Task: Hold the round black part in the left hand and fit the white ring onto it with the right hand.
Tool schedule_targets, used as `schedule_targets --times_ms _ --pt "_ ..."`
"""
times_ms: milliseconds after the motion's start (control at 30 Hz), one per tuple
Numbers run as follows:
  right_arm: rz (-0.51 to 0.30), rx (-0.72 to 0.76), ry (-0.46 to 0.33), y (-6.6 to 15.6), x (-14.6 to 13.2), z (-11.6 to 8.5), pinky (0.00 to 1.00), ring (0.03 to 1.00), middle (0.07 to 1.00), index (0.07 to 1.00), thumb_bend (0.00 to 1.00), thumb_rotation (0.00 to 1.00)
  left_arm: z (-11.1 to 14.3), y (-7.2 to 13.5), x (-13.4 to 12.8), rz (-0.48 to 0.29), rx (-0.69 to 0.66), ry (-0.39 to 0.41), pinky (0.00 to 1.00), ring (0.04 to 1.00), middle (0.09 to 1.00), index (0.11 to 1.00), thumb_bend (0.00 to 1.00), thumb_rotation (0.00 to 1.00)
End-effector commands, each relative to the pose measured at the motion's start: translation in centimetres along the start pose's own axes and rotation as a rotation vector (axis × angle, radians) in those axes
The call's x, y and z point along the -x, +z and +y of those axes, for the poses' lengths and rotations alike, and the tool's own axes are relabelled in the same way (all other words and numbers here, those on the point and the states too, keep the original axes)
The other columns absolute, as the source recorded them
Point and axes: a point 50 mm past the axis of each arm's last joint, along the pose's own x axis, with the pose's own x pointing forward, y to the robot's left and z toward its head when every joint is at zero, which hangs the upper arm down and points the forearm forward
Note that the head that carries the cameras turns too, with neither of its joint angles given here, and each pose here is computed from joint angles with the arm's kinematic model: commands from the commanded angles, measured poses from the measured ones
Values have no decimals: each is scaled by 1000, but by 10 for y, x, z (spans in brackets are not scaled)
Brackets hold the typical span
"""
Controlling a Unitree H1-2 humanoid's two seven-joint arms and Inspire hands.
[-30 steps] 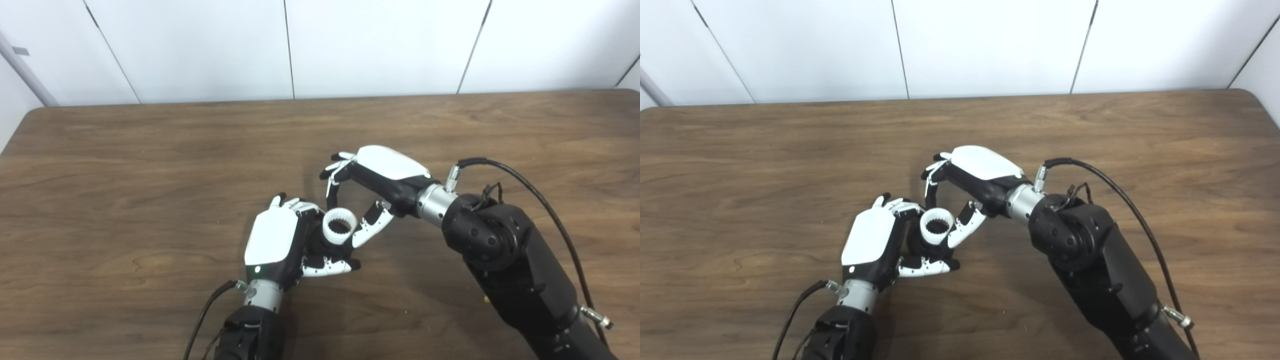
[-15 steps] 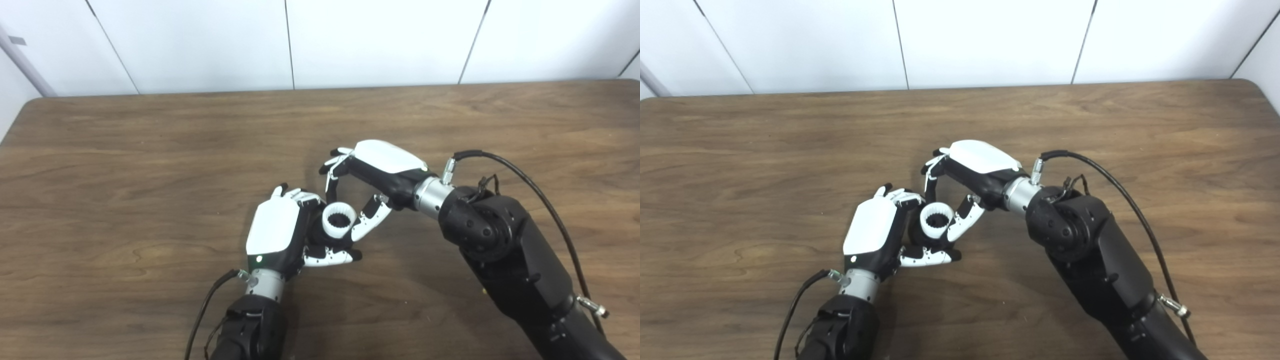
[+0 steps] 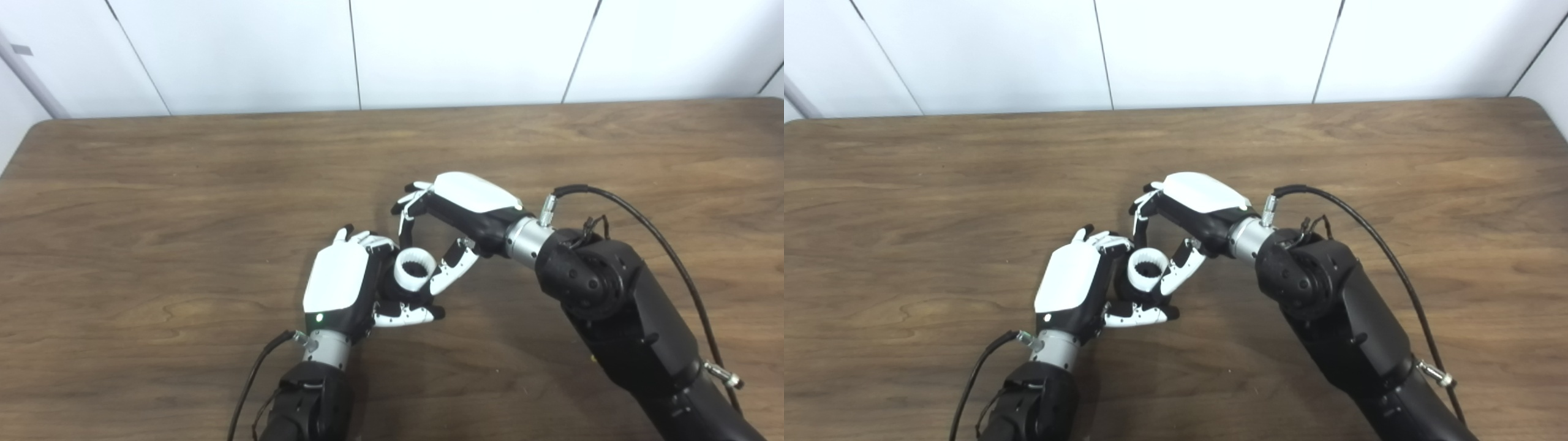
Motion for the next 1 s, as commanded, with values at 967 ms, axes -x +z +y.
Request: schedule_targets --times_ms 967 --pt "-37 22 -56 9 -4 -5 898 954 828 484 524 137 -19 -6 9 51 -11 -113 976 853 735 483 523 49"
